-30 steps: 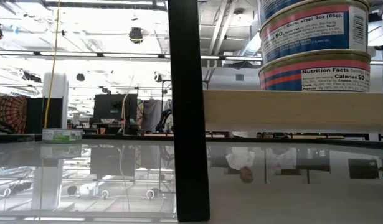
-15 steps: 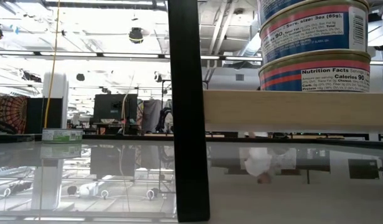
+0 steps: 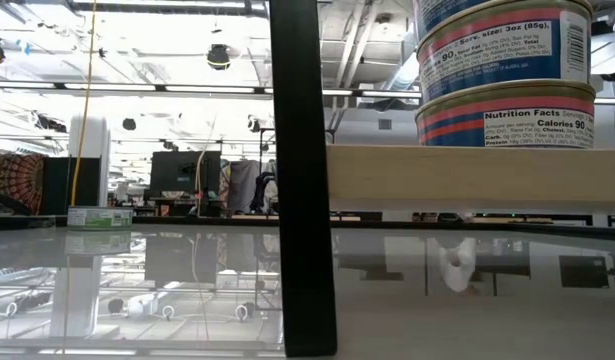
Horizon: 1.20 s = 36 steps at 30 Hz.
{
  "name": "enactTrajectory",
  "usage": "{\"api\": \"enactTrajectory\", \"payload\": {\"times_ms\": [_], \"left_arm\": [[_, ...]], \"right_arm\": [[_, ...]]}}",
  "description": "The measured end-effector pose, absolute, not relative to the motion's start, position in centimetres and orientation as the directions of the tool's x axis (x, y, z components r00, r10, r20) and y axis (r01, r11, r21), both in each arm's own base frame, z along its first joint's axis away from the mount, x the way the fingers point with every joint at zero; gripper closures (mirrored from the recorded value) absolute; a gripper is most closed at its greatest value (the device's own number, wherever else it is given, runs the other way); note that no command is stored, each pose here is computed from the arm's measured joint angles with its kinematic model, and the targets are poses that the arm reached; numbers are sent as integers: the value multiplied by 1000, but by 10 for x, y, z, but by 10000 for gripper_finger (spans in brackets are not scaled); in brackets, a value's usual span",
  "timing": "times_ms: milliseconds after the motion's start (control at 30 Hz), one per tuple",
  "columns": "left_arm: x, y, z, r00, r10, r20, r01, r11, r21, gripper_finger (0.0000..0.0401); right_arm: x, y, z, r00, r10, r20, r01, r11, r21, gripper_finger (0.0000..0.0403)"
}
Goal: Stack canned seafood by type on shelf
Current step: Stack the green tuna can on top of the green tuna can on the shelf
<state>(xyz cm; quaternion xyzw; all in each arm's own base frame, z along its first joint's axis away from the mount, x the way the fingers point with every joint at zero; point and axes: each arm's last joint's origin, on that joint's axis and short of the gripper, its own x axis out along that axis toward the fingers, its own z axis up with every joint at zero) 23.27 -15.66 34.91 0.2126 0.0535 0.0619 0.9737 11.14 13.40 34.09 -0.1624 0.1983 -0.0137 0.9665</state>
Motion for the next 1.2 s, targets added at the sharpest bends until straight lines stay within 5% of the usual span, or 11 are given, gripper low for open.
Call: {"api": "enactTrajectory", "payload": {"times_ms": [167, 400, 767, 1200], "left_arm": [[229, -159, 351, 981, 182, -64, -136, 887, 440, 173], [237, -153, 350, 993, 94, -75, -57, 915, 399, 173], [279, -127, 330, 972, 215, -90, -152, 877, 456, 173], [296, -111, 328, 940, 341, -31, -324, 915, 239, 173]], "right_arm": [[94, 146, 339, 908, 51, -417, -147, 968, -202, 227], [83, 151, 334, 880, 110, -463, -247, 937, -247, 220], [88, 168, 313, 837, 47, -546, -332, 835, -438, 215], [74, 171, 311, 793, 9, -609, -453, 677, -580, 210]]}}
